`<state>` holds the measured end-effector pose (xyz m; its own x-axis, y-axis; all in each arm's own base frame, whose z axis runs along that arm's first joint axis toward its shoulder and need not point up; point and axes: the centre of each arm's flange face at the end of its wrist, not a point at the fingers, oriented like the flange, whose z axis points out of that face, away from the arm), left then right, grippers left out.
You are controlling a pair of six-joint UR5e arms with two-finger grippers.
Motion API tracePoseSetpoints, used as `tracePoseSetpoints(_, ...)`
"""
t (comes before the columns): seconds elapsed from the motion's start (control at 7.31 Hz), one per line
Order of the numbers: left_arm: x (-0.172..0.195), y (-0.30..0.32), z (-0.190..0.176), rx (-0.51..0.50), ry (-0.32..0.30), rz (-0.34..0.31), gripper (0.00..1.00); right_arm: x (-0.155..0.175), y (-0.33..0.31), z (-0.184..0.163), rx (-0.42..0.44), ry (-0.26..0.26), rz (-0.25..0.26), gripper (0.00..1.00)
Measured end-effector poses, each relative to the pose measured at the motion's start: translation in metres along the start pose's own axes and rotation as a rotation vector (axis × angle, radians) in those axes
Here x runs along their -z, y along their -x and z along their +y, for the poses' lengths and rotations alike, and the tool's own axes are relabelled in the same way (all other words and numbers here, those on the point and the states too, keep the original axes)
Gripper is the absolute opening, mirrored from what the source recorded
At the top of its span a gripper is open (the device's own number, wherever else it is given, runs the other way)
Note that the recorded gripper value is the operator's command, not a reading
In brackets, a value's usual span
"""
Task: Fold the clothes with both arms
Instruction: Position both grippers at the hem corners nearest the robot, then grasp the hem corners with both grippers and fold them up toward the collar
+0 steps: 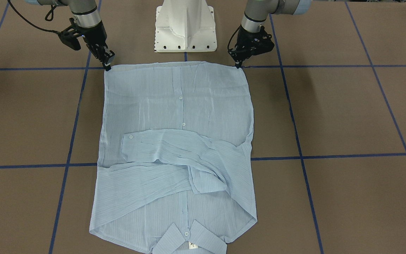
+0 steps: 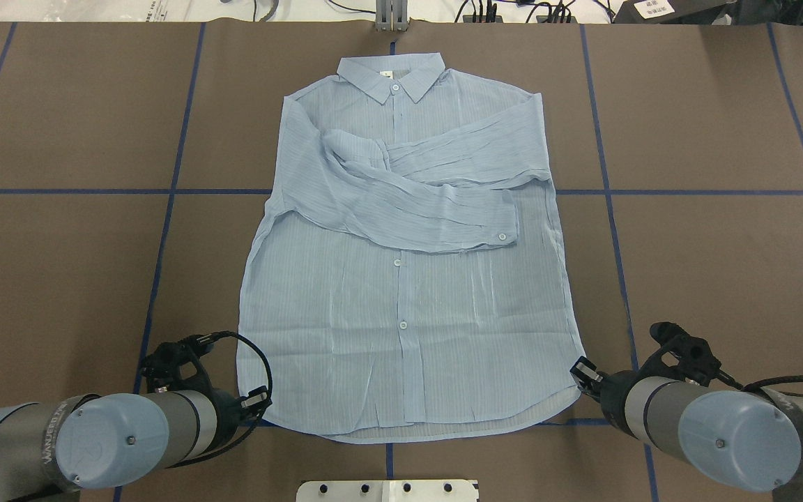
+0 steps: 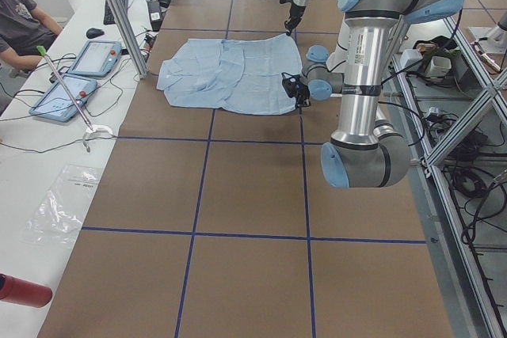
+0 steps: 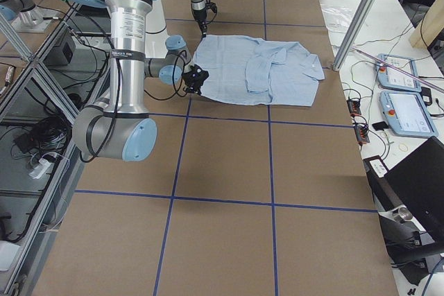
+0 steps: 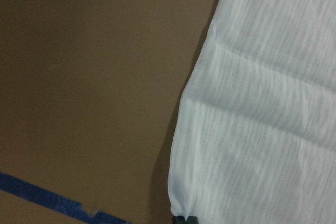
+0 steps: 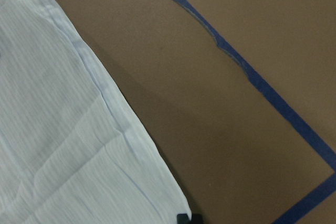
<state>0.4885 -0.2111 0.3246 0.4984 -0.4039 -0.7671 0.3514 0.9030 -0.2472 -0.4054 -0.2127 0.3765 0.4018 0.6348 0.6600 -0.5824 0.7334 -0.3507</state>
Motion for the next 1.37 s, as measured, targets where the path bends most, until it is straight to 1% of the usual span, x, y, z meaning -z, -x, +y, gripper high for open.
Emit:
tracePoseSetpoints(0.14, 0.017, -0.001, 0.001, 0.01, 0.01, 0.025, 0.0, 0.01, -0.006, -0.001, 0.002, 0.008, 0.005, 0.0)
tracePoseSetpoints(0.41, 0.077, -0.003, 0.005, 0.065, 0.054, 0.107, 0.0, 0.042, -0.019, 0.004, -0.012, 0.047, 0.009, 0.0)
tracePoseSetpoints(0.55, 0.11, -0.007, 0.004, 0.11, 0.076, 0.158, 0.0, 0.066, -0.02, 0.004, -0.024, 0.07, -0.006, 0.0)
tracePoseSetpoints(0.68, 0.135, -0.014, -0.001, 0.147, 0.084, 0.208, 0.0, 0.09, -0.013, -0.005, -0.048, 0.079, -0.039, 0.0)
tracePoseSetpoints(0.82, 0.154, -0.027, -0.016, 0.15, 0.065, 0.263, 0.0, 0.11, 0.0, -0.022, -0.083, 0.067, -0.086, 0.0)
tracePoseSetpoints(0.96, 0.16, -0.049, -0.044, 0.11, 0.011, 0.308, 0.0, 0.117, 0.017, -0.043, -0.125, 0.043, -0.127, 0.0)
tracePoseSetpoints(1.09, 0.152, -0.075, -0.085, 0.06, -0.051, 0.317, 0.0, 0.108, 0.043, -0.071, -0.168, 0.029, -0.154, 0.0)
tracePoseSetpoints(1.23, 0.138, -0.099, -0.129, 0.032, -0.106, 0.304, 0.0, 0.092, 0.075, -0.104, -0.194, 0.026, -0.162, 0.0)
tracePoseSetpoints(1.37, 0.129, -0.116, -0.174, 0.012, -0.165, 0.285, 0.0, 0.077, 0.103, -0.136, -0.201, 0.007, -0.156, 0.0)
